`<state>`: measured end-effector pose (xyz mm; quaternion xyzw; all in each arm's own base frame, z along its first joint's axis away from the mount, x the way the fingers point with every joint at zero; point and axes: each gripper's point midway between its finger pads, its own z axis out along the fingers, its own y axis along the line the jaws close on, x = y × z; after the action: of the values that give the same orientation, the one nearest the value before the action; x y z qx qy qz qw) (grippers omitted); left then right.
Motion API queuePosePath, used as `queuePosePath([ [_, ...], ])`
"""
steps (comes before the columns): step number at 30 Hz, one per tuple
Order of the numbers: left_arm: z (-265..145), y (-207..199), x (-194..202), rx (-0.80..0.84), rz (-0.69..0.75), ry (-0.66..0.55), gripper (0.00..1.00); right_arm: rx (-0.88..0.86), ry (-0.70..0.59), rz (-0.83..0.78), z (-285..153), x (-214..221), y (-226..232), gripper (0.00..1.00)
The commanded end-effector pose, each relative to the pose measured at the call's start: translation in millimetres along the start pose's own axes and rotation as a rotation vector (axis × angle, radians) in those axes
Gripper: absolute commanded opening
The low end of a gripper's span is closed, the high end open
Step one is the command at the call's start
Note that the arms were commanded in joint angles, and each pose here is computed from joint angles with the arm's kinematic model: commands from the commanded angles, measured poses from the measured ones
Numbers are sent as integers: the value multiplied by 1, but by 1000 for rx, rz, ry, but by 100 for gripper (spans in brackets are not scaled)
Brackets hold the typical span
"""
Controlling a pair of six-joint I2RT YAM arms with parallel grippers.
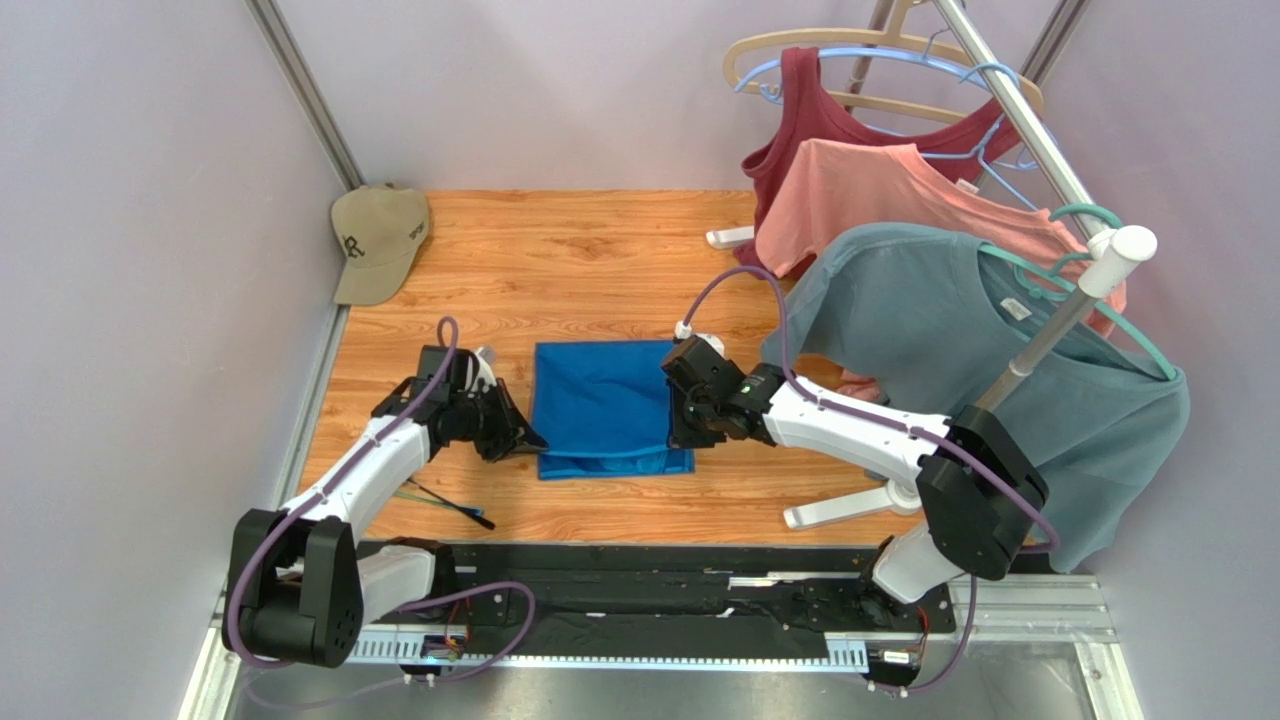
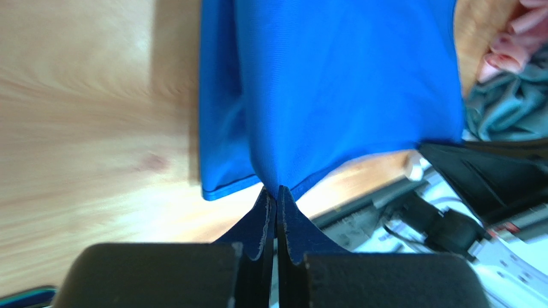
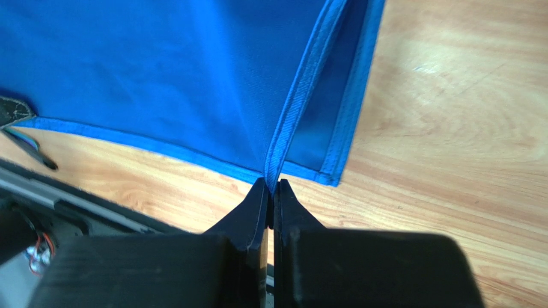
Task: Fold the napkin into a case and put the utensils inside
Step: Smooth out the square-folded napkin at the center of the board.
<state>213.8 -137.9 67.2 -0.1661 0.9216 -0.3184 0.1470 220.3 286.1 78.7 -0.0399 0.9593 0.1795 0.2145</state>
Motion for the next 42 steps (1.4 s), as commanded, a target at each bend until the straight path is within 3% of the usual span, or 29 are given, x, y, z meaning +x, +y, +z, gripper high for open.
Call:
queuePosePath([
  [1,-8,-43,15,196,14,80,0,-100,14,-11,-7,-5,3,3],
  [5,-22,-69,25,263,49,92,0,-150,59,4,-8,-13,-8,14],
  [11,-22,-19,29,11,-19,1,0,-366,165,45,-19,7,32,36],
  [16,-13,-8,33,-11,-28,12,0,-336,144,101,-14,17,25,48],
  [21,-9,-4,32,-22,-19,9,0,-281,144,150,-9,31,7,48],
  [23,-9,-2,32,-28,-19,6,0,-264,138,190,-7,33,3,41],
  [28,-10,1,33,-39,-19,-4,0,-281,107,266,-6,36,0,59],
  [35,-11,21,38,-109,-122,-60,0,-255,74,491,5,36,-12,59],
  [42,-9,32,47,-65,-220,-132,0,-256,90,628,15,40,-10,59],
])
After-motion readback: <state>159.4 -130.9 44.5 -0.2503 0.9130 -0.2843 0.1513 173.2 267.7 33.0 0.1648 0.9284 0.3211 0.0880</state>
